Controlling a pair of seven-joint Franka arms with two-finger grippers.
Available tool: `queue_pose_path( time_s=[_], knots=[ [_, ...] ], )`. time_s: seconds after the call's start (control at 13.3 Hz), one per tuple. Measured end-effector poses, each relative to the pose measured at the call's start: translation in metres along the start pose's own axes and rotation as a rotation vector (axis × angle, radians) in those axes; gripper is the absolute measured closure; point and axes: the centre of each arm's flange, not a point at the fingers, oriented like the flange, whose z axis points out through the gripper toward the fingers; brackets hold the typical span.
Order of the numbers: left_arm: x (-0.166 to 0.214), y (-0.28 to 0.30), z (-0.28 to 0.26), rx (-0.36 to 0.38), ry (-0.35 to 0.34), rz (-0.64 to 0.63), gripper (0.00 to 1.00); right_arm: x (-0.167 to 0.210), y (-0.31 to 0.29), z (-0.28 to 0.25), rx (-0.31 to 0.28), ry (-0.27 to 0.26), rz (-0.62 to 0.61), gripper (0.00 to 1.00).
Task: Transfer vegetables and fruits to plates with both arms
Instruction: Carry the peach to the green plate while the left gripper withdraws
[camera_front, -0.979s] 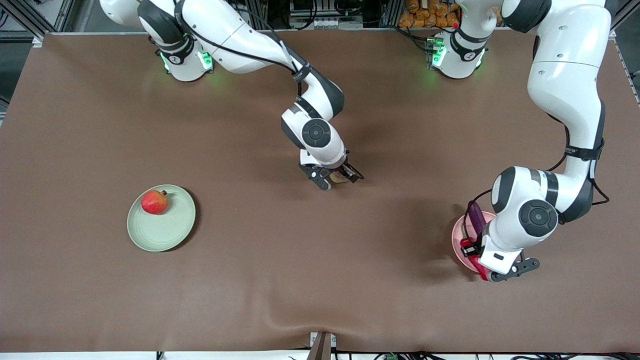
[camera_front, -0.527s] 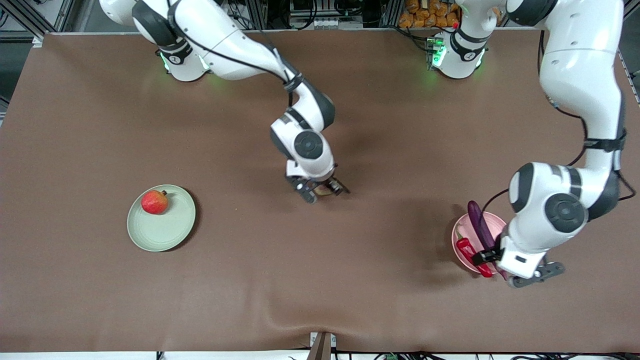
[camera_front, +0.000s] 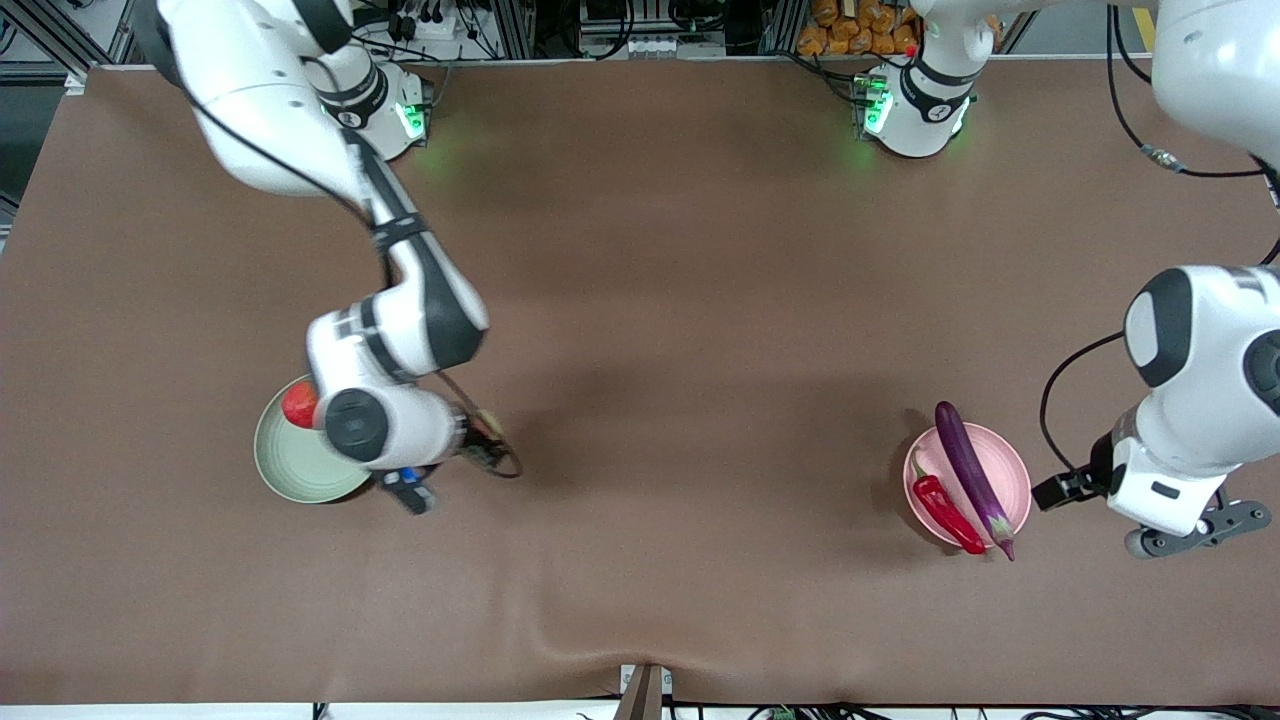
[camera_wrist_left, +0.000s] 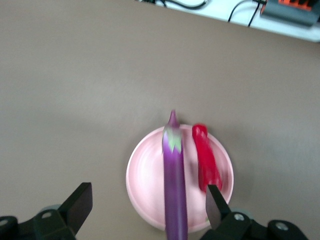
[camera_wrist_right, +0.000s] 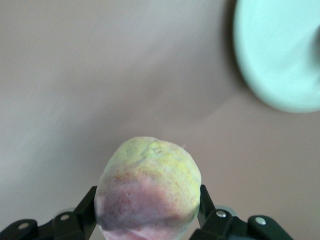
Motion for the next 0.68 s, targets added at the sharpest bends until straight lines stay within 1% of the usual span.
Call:
queue_pose_path(
  time_s=[0.08, 0.15, 0.3, 0.38, 0.53, 0.68],
  knots=[
    [-0.011, 0.005, -0.03, 0.006, -0.02, 0.014, 0.0, 0.029, 0.025, 0.003, -0.02, 0.005, -0.042, 0.2],
    [-0.027, 0.01, -0.06, 0.006, -0.054, 0.03, 0.0, 0.056, 0.049, 0.01, -0.031, 0.0, -0.085, 0.2],
    [-0.058, 0.014, -0.114, -0.018, -0.124, 0.044, 0.0, 0.102, 0.095, 0.021, -0.024, -0.026, -0.148, 0.2],
    [-0.071, 0.011, -0.136, -0.023, -0.147, 0.049, 0.0, 0.117, 0.112, 0.026, -0.016, -0.031, -0.165, 0.2],
    [-0.092, 0.002, -0.173, -0.015, -0.169, 0.057, 0.0, 0.128, 0.124, 0.045, 0.004, -0.019, -0.183, 0.2],
    [-0.11, -0.003, -0.206, -0.027, -0.145, 0.056, 0.0, 0.13, 0.131, 0.077, 0.02, 0.001, -0.235, 0.2]
  ],
)
